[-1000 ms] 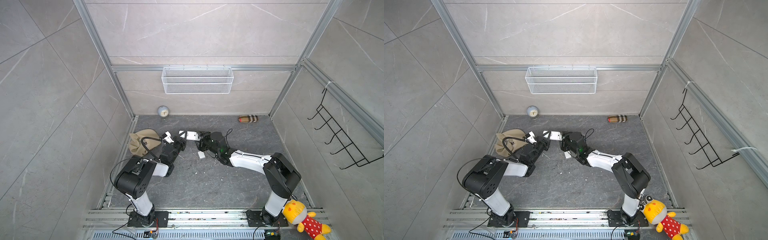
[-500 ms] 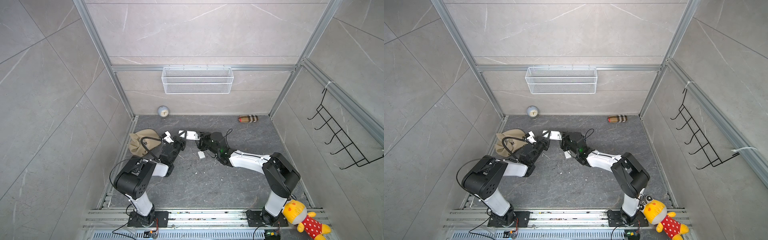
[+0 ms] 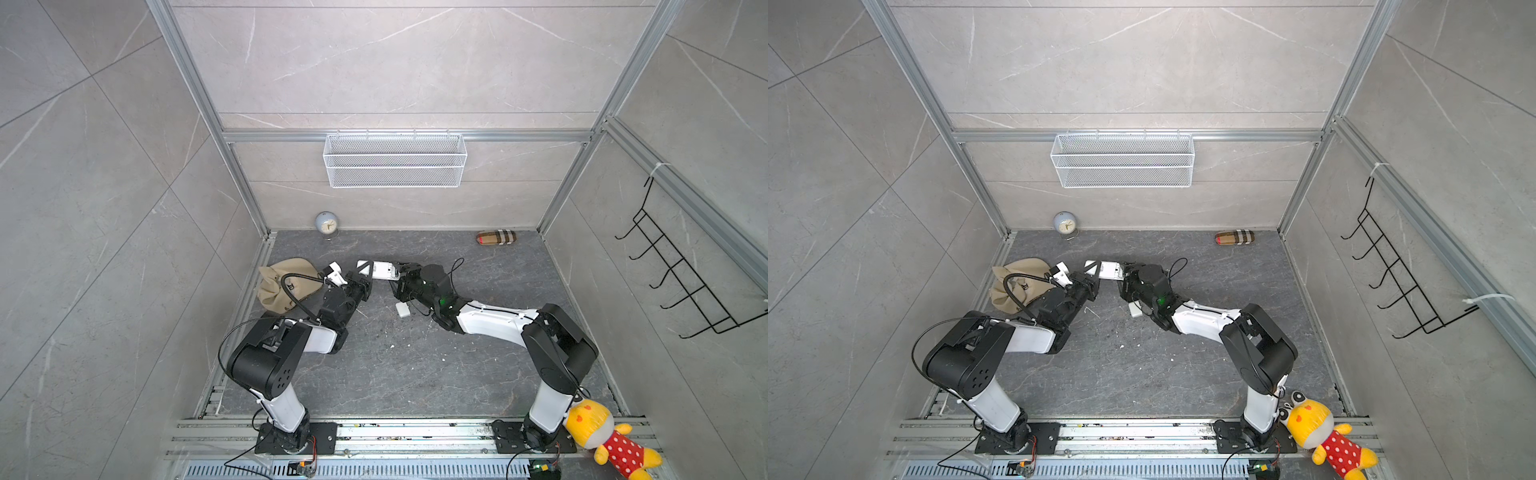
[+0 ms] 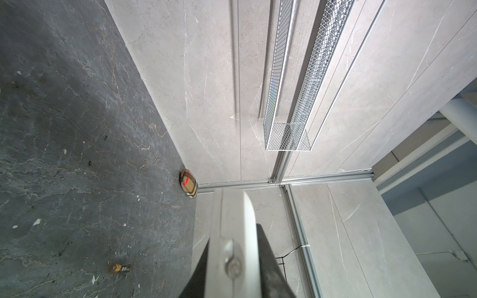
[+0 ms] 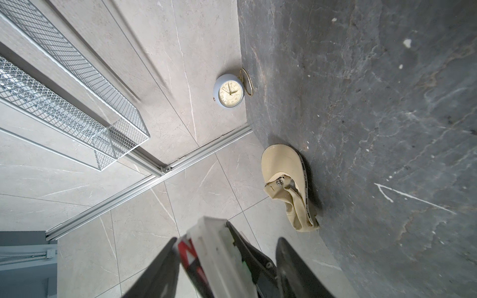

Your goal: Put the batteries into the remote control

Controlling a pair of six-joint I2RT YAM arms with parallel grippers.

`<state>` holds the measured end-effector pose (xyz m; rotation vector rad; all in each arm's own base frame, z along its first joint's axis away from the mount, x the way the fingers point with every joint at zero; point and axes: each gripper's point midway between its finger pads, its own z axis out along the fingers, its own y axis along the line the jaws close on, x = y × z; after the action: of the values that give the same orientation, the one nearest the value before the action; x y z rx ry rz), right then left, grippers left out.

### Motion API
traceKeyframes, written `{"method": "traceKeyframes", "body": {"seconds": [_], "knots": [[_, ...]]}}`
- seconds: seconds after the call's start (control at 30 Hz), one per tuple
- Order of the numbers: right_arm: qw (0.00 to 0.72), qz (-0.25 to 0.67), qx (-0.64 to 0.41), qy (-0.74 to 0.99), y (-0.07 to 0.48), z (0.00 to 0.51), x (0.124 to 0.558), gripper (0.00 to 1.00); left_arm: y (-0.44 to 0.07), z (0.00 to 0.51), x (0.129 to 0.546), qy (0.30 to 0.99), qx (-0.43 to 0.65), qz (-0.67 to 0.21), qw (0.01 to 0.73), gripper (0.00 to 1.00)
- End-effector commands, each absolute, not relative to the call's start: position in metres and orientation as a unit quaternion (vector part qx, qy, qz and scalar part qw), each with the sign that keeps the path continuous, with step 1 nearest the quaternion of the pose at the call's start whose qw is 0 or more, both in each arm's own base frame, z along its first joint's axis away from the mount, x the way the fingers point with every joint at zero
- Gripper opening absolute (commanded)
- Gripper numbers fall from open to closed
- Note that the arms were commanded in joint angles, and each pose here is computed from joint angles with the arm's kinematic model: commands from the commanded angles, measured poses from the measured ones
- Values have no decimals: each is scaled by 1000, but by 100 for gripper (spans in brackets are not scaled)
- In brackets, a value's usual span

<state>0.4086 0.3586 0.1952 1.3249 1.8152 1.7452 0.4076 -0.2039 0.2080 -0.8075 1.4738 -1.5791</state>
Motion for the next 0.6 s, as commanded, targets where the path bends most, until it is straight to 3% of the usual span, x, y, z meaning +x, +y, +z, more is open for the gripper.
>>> {"method": "traceKeyframes", "body": {"seconds": [0.0, 0.57], "knots": [[155, 608, 465, 624, 356, 196, 414, 56, -200, 253, 401, 541, -286, -654, 445, 0], [160, 602, 461, 633, 354, 201, 412, 41, -197, 255, 400, 537, -292, -652, 449, 0]]}}
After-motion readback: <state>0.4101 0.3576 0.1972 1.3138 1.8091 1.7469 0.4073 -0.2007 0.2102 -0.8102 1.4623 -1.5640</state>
